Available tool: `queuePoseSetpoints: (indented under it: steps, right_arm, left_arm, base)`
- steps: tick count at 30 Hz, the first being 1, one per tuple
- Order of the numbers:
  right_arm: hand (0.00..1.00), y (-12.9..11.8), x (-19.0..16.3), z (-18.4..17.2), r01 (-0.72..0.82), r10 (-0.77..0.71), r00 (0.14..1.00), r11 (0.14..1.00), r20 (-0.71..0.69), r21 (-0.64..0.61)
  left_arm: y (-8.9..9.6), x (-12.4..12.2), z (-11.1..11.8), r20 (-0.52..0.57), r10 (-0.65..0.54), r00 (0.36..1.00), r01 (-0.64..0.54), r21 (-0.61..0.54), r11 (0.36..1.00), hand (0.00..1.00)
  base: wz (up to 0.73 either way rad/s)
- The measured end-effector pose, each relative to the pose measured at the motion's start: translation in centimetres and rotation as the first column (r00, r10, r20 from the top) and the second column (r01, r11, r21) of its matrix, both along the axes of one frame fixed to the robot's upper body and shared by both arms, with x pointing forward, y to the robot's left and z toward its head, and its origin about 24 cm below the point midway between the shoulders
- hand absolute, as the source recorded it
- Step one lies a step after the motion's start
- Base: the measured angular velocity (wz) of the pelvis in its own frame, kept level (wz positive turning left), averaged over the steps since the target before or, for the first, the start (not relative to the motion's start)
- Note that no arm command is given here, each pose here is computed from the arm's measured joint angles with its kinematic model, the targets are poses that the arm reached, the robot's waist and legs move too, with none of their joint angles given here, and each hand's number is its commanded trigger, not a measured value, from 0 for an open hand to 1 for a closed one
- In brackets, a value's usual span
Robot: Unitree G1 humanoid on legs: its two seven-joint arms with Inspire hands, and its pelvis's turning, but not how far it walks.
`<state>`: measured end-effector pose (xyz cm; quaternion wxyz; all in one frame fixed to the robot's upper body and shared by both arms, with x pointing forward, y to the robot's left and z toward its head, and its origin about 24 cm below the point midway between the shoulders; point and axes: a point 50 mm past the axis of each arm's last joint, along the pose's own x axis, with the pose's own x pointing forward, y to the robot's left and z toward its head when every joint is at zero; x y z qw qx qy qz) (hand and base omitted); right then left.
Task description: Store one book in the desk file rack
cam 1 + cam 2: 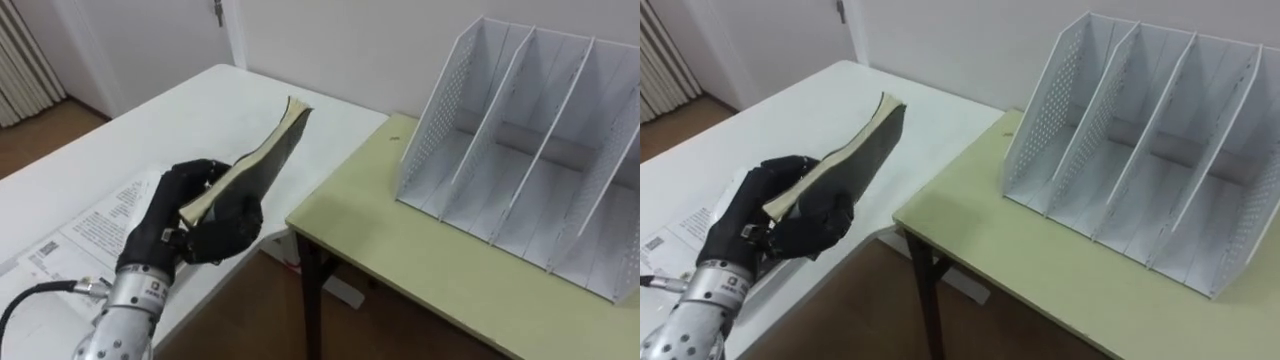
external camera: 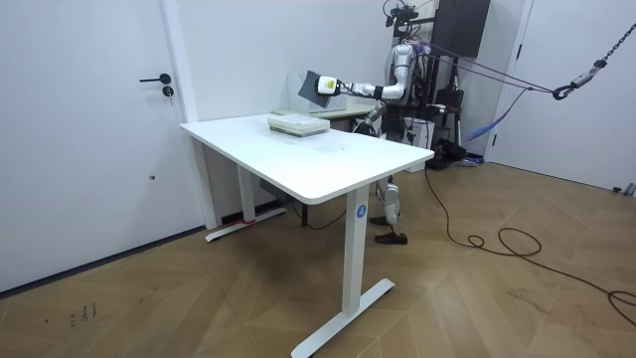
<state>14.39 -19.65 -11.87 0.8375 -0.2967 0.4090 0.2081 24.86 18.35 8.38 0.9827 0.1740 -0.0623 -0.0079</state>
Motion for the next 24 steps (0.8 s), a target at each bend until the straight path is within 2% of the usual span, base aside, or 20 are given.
queuePoseSetpoints:
  steps: [5, 13, 21, 24]
  right_arm:
    - [0.0, 1.0, 0.1, 0.5, -0.083, 0.083, 0.997, 0.996, -0.001, 0.039]
    - [0.0, 2.8, 1.6, 3.2, -0.214, 0.203, 0.974, 0.97, 0.104, 0.115]
    - [0.0, 3.6, 2.9, 5.9, -0.278, 0.239, 0.957, 0.917, 0.164, 0.286]
    - [0.0, 3.8, 3.2, 6.8, -0.304, 0.252, 0.949, 0.891, 0.189, 0.338]
  left_arm:
    - [-0.8, -0.2, 1.1, 0.061, -0.081, 0.995, 0.086, -0.081, 0.993, 1.0]
    - [-1.6, -1.2, 0.3, 0.028, -0.217, 0.976, 0.217, -0.223, 0.95, 1.0]
    - [-1.7, -1.7, 0.1, 0.058, -0.314, 0.947, 0.307, -0.443, 0.842, 1.0]
    - [-1.6, -2.2, -0.4, 0.048, -0.346, 0.937, 0.326, -0.483, 0.813, 1.0]
  base:
    - [0.03]
    - [0.0]
    - [-0.02]
    - [0.01]
